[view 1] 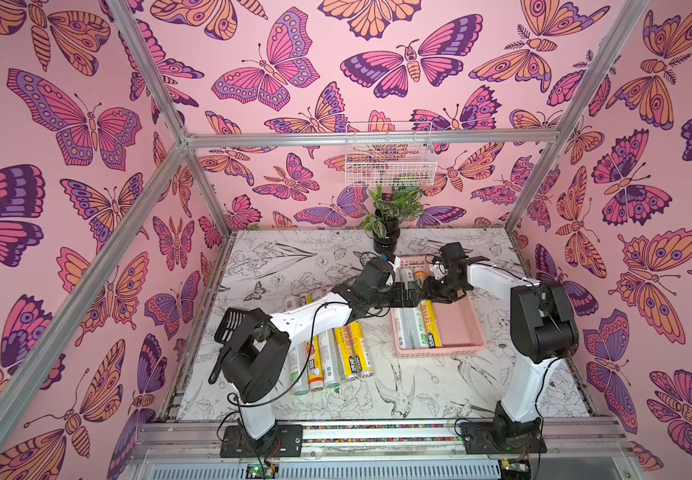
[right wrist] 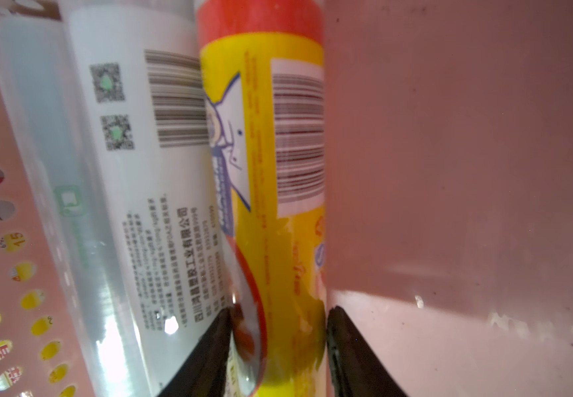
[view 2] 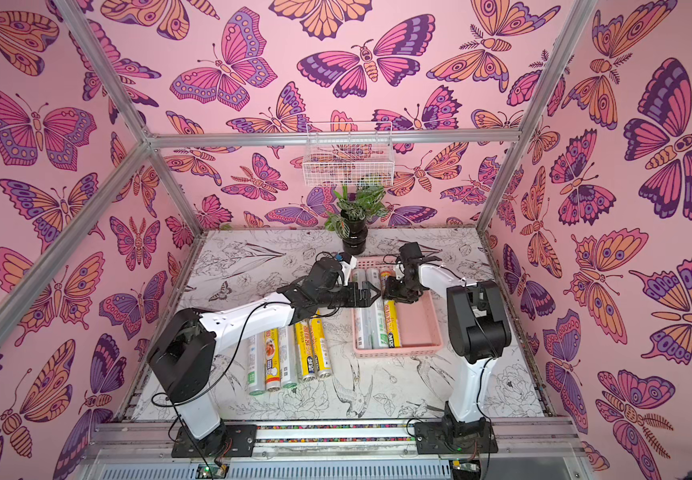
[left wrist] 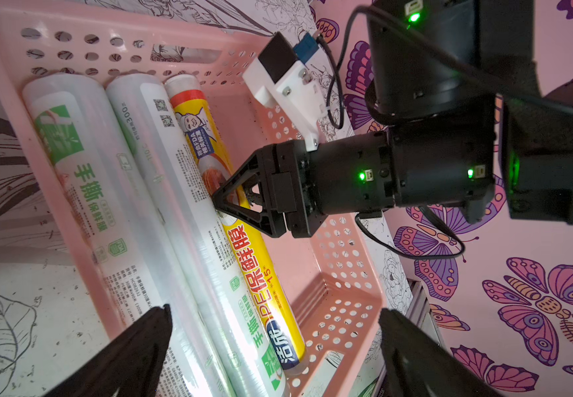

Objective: Put the plastic wrap into the basket
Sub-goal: Place the plastic wrap in the basket.

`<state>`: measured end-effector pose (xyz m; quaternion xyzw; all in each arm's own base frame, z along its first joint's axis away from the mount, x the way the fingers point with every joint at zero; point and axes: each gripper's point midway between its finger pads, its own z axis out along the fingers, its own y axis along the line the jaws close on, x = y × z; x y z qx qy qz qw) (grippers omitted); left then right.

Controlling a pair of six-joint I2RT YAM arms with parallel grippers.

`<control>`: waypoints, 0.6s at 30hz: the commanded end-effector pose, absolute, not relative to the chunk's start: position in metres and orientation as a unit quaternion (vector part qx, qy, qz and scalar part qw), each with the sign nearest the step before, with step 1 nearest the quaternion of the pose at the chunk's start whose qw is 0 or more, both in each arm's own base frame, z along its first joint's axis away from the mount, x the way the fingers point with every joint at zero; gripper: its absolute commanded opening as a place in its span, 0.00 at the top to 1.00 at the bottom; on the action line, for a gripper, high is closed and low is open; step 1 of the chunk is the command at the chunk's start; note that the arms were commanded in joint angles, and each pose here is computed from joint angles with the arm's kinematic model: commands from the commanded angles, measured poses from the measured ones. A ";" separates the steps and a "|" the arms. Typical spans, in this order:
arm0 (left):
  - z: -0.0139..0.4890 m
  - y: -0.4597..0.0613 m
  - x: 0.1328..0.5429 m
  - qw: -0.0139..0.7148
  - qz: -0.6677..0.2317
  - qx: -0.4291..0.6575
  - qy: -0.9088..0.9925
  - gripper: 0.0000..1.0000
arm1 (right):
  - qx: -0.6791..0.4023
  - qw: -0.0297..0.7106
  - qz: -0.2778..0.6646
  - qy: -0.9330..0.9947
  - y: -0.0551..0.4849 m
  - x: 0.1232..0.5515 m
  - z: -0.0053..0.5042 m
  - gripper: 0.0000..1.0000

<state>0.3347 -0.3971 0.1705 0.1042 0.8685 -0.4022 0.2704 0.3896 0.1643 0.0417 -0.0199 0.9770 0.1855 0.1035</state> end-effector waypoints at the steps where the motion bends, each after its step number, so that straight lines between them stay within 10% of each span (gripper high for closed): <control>1: 0.173 -0.390 0.332 0.268 -0.401 0.105 0.870 0.00 | -0.020 0.110 0.200 0.973 0.168 0.392 0.050 0.54; 18: 0.175 -0.380 0.332 0.279 -0.393 0.098 0.871 0.00 | -0.007 0.163 0.182 0.970 0.156 0.390 0.094 0.47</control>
